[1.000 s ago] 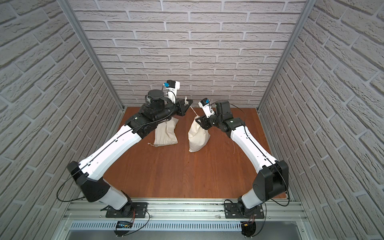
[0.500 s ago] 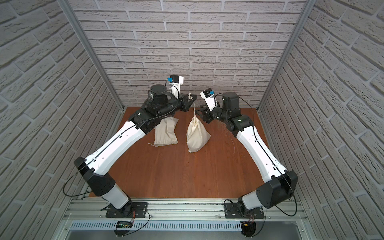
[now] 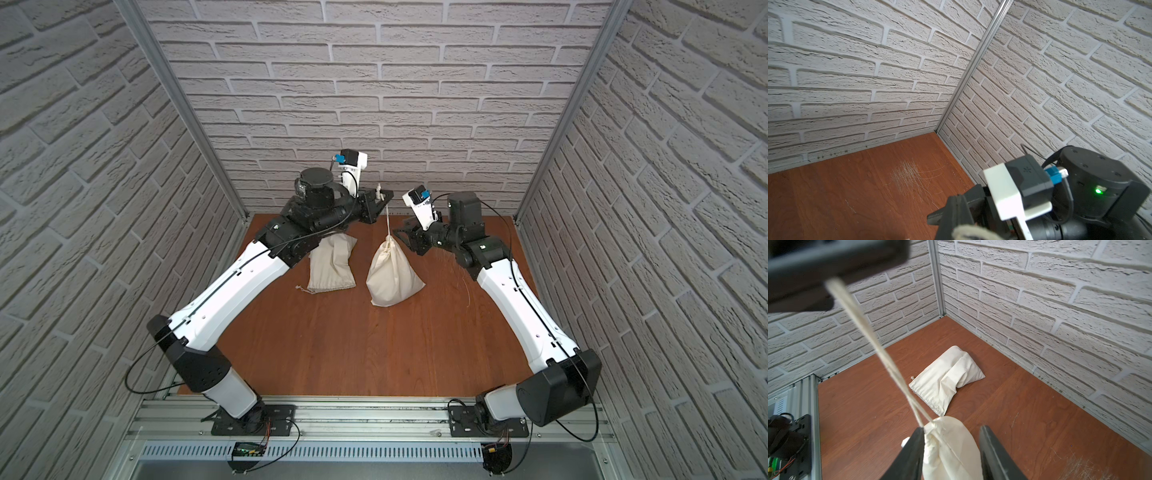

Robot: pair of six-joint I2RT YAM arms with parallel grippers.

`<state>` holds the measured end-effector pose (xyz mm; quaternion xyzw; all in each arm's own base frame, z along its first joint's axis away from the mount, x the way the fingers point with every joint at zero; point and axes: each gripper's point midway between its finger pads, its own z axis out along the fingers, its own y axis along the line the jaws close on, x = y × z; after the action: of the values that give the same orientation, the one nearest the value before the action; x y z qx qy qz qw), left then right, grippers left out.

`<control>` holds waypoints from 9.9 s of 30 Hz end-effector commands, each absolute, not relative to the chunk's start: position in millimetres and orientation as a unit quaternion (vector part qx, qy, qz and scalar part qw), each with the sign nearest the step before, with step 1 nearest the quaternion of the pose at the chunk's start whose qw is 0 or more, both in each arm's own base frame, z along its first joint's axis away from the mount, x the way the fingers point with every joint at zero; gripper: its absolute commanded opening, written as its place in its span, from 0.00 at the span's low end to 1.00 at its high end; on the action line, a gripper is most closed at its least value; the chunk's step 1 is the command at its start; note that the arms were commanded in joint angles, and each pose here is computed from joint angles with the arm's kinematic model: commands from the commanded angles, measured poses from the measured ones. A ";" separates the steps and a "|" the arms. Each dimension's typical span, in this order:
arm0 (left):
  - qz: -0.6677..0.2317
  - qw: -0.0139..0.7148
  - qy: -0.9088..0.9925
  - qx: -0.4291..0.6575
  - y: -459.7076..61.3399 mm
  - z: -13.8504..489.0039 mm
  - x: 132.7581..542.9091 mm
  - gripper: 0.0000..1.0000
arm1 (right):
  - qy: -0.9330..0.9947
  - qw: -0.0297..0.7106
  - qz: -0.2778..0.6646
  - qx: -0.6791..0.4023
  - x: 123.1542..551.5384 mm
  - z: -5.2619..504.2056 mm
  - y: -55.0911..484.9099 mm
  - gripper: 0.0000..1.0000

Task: Close the soil bag
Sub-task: Frap the soil bag at the center of the board.

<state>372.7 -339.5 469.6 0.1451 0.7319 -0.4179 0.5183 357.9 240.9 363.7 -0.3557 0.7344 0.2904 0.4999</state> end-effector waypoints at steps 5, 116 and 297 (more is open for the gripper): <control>-0.446 0.567 0.676 0.152 -336.5 520.4 363.1 0.00 | 0.693 0.536 0.305 -0.373 356.3 397.1 257.5 0.45; -0.517 0.576 0.623 0.111 -308.2 565.3 348.9 0.00 | 0.839 0.484 0.144 -0.204 455.7 245.8 244.1 0.08; -0.459 0.563 0.678 0.113 -329.2 536.6 381.7 0.00 | 0.758 0.521 0.260 -0.293 406.7 362.0 240.8 0.18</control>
<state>395.0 -337.3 497.8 0.1012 0.7145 -0.4481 0.5276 402.9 244.7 364.6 -0.2821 0.7528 0.2844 0.5224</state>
